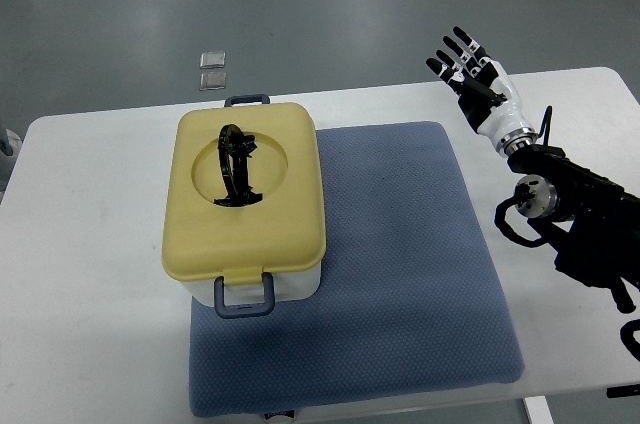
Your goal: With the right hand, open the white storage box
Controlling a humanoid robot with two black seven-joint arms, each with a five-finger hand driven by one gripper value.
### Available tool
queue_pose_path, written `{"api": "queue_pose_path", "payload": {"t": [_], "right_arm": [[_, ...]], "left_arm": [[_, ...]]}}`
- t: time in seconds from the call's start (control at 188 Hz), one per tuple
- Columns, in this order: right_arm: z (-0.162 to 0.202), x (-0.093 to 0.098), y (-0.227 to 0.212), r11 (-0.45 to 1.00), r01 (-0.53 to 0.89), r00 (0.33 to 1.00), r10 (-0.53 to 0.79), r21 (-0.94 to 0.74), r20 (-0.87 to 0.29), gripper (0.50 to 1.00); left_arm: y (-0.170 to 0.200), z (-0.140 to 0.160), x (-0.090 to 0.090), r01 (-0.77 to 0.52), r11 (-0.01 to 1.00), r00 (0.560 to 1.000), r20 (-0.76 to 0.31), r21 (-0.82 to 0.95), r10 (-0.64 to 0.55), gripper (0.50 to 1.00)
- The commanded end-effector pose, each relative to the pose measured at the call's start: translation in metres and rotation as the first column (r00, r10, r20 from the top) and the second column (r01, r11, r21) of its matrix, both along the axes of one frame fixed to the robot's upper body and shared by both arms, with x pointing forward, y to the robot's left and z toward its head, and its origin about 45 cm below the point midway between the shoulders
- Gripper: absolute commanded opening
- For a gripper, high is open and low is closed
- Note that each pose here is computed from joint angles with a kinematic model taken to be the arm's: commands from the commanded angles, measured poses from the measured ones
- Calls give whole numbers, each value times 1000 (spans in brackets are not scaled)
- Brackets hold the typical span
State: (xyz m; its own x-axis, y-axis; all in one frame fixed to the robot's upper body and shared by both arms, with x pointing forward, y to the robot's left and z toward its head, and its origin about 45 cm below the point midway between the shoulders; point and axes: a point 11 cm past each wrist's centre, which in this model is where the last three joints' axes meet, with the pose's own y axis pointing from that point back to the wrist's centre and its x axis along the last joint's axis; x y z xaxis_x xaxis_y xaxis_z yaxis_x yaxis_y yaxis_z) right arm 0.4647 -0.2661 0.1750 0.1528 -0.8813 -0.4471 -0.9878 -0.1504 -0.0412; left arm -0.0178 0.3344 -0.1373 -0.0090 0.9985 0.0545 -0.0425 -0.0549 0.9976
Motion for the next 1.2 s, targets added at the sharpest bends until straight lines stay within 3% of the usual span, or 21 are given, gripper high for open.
{"api": "queue_pose_path", "payload": {"t": [0.0,1.194], "right_arm": [[-1,0,0,1000,0,1000,0,0,-1,926],[-1,0,-3,1000,5,1000,-5,-10,-2,926]], "left_arm": [[0,0,0,1,1000,1000,0,-1,-1,1000],[0,0,0,1,1000,1000,1,-1,-1,1000]]}}
